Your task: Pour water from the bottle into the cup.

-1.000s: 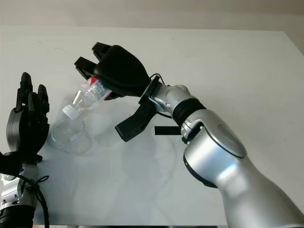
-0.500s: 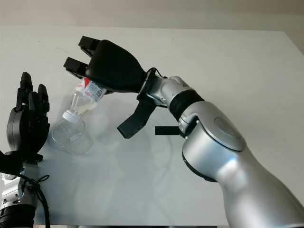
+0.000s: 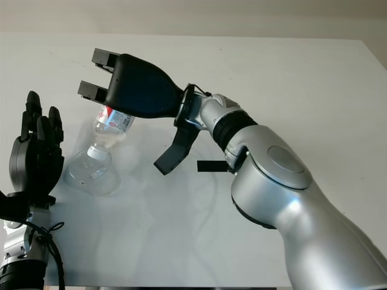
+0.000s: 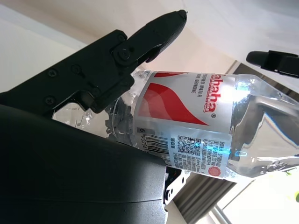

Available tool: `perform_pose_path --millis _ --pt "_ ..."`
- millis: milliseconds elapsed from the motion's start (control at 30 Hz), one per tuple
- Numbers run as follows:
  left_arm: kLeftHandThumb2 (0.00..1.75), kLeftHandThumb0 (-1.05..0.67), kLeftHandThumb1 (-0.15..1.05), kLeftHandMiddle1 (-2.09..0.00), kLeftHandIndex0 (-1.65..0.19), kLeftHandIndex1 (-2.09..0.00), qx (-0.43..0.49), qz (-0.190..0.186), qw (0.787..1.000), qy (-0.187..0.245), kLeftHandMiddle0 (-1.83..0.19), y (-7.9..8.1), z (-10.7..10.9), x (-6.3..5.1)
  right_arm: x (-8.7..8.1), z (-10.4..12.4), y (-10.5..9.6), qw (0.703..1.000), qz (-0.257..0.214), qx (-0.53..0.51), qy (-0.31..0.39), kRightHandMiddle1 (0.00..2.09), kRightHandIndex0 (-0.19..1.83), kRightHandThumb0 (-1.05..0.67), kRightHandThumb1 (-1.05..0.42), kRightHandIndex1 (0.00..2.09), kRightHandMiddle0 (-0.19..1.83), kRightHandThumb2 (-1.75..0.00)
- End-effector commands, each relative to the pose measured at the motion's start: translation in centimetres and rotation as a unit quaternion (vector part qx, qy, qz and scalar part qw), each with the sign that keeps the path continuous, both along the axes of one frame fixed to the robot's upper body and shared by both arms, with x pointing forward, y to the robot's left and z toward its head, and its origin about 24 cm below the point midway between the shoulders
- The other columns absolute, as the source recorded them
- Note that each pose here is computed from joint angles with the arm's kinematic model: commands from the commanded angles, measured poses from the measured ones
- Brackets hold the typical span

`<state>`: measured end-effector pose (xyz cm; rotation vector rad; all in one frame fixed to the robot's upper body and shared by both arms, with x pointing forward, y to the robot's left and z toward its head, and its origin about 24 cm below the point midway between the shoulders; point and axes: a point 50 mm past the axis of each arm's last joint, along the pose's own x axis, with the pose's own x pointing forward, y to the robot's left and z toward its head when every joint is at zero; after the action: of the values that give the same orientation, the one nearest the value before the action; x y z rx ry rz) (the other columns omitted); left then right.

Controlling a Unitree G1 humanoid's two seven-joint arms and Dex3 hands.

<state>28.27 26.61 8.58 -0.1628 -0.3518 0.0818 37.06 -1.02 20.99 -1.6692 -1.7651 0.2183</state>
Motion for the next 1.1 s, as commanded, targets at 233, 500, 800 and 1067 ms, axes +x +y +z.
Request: perform_pose_path --millis 233,500,800,1067 --pt "0.45 -0.8 1.05 -0.05 0.19 -0.02 -0.019 -0.001 0.999 0.026 0.19 -0.4 -1.8 -0.6 -0.1 1.1 0.3 0.998 0.01 0.052 0.017 2.09 1.32 -0.5 -1.02 2.09 0.82 -0.06" --pt "0.45 -0.79 1.05 -0.05 0.19 -0.02 -0.018 0.0 0.999 0.028 0.19 -0.4 -1.9 -0.6 0.5 1.1 -0.6 0.952 -0.018 0.193 0.238 2.09 1.16 -0.46 -1.05 2.09 0.79 -0.25" --pt "0.47 -0.78 1.05 -0.05 0.19 -0.02 -0.017 -0.003 0.999 0.029 0.19 -0.4 -1.8 -0.7 1.6 0.1 -3.0 0.85 -0.038 0.319 0.418 2.09 1.26 -0.43 -1.05 2.09 0.97 -0.34" --pt "0.46 -0.79 1.05 -0.02 0.19 0.0 -0.014 -0.005 0.999 0.031 0.19 -0.2 -1.9 -1.0 2.4 -2.2 -6.5 0.689 -0.007 0.421 0.59 2.09 1.18 -0.38 -1.05 2.09 0.9 -0.43"
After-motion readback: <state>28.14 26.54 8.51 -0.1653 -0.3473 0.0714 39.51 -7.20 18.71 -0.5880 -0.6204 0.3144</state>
